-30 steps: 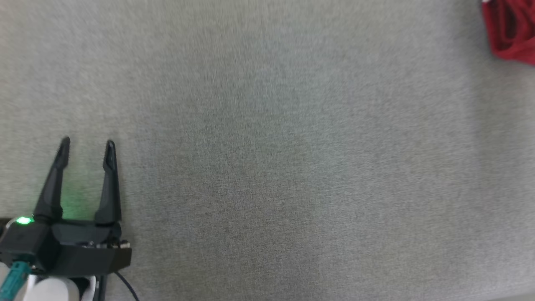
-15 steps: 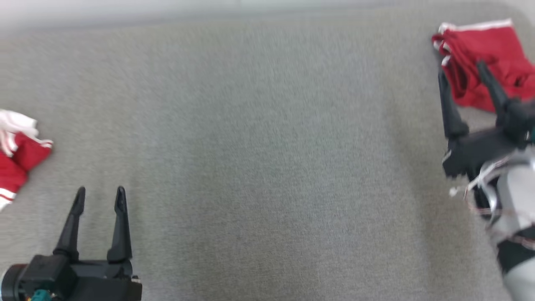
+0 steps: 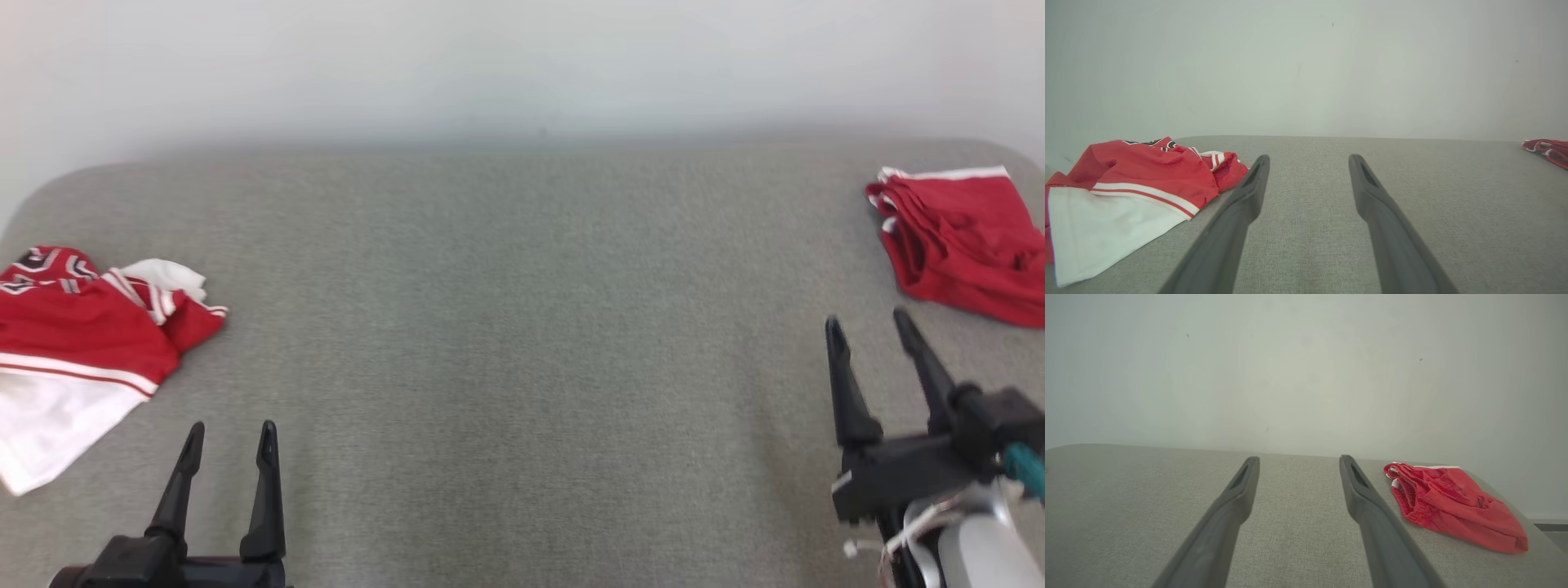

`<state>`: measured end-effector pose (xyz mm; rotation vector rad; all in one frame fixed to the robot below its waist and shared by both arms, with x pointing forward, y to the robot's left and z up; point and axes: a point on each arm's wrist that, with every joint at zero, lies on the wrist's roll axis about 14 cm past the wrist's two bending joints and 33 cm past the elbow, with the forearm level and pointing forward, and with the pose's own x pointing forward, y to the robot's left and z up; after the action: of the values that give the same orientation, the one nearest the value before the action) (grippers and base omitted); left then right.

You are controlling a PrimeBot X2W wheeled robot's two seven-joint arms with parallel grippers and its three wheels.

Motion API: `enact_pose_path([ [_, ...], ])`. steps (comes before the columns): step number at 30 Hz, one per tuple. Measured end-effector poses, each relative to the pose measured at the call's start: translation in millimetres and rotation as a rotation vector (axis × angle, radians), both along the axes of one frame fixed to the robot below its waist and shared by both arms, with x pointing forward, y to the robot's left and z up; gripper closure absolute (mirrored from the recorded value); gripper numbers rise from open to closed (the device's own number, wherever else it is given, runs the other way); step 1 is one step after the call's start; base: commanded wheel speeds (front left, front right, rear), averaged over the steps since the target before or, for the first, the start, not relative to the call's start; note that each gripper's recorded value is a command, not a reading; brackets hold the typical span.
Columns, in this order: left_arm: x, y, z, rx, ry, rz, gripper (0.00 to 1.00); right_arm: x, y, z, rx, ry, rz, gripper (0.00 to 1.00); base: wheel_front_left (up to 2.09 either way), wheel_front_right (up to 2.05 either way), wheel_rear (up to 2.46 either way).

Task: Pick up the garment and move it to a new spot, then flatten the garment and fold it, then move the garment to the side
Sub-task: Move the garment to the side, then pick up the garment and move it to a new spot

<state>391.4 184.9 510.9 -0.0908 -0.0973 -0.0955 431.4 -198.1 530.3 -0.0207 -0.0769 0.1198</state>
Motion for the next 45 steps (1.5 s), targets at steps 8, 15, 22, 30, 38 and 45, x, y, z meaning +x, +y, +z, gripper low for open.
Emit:
enact_pose_path([
  [8,-24.1,15.7,8.3,0.003,-0.02,0.051,0.0,-38.4,21.3,-8.1,0.061,0.013,0.021,0.0,0.0,0.0,0.0],
  [15,-39.4,23.1,8.2,0.005,-0.02,0.077,0.0,-64.4,29.3,-12.5,0.078,0.023,0.025,0.0,0.0,0.0,0.0],
  [22,-43.4,28.1,4.3,0.003,-0.008,0.091,0.0,-78.7,31.1,-23.0,0.107,0.047,0.013,0.0,0.0,0.0,0.0],
  [30,-46.1,30.0,-0.4,0.001,0.006,0.096,0.0,-83.6,32.8,-28.9,0.118,0.064,0.009,0.0,0.0,0.0,0.0],
  [38,-50.4,36.9,-1.9,0.0,0.01,0.118,0.0,-82.2,39.6,-30.8,0.121,0.072,0.027,0.0,0.0,0.0,0.0],
  [45,-63.9,60.9,-5.6,0.001,0.023,0.193,0.0,-77.1,61.2,-37.1,0.129,0.095,0.089,0.0,0.0,0.0,0.0],
])
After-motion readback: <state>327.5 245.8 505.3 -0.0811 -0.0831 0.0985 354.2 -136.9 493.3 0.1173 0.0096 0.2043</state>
